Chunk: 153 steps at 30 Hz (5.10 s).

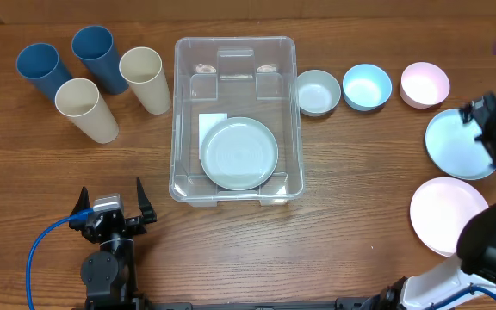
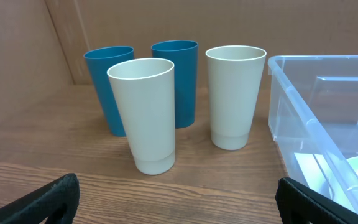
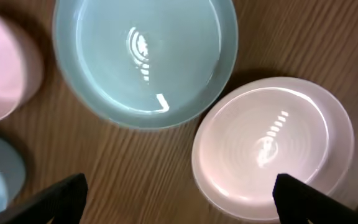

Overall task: Pack container
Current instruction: 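Move the right gripper to the light-blue plate and grasp its rim, then carry the light-blue plate over the bin and drop it on the white plate, then move the right gripper to the pink plate and grasp its rim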

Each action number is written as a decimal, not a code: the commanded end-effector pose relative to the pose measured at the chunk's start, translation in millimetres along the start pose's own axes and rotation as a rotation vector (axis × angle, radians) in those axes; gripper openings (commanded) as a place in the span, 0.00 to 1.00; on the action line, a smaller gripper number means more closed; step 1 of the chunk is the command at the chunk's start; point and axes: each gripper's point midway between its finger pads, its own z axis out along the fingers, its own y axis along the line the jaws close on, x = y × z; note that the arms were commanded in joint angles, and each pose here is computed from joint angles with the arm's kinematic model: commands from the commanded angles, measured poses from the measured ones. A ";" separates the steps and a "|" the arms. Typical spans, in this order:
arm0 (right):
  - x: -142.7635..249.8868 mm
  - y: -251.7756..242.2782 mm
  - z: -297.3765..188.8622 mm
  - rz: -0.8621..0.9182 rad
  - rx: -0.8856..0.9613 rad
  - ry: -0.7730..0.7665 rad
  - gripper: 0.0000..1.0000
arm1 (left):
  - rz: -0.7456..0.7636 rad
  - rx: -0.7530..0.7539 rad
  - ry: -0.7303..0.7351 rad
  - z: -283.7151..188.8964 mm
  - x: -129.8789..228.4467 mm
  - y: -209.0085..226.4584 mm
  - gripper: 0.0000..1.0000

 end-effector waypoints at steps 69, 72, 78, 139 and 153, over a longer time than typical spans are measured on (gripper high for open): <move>-84.4 -6.1 -6.4 0.156 -0.004 -0.104 0.04 | 0.014 0.003 -0.008 -0.3 -1.0 -0.1 1.00; -76.5 19.2 -28.8 0.054 -0.130 -0.065 0.04 | 0.014 0.003 -0.008 -0.3 -1.0 -0.1 1.00; -29.2 92.7 -115.0 -0.289 -0.457 -0.073 0.04 | 0.014 0.003 -0.008 -0.3 -1.0 -0.1 1.00; 206.4 129.8 -221.6 -0.892 -0.467 -0.162 0.91 | 0.014 0.003 -0.008 -0.3 -1.0 -0.1 1.00; 101.1 -124.6 14.7 0.203 -0.030 0.196 1.00 | 0.014 0.003 -0.008 -0.3 -1.0 -0.1 1.00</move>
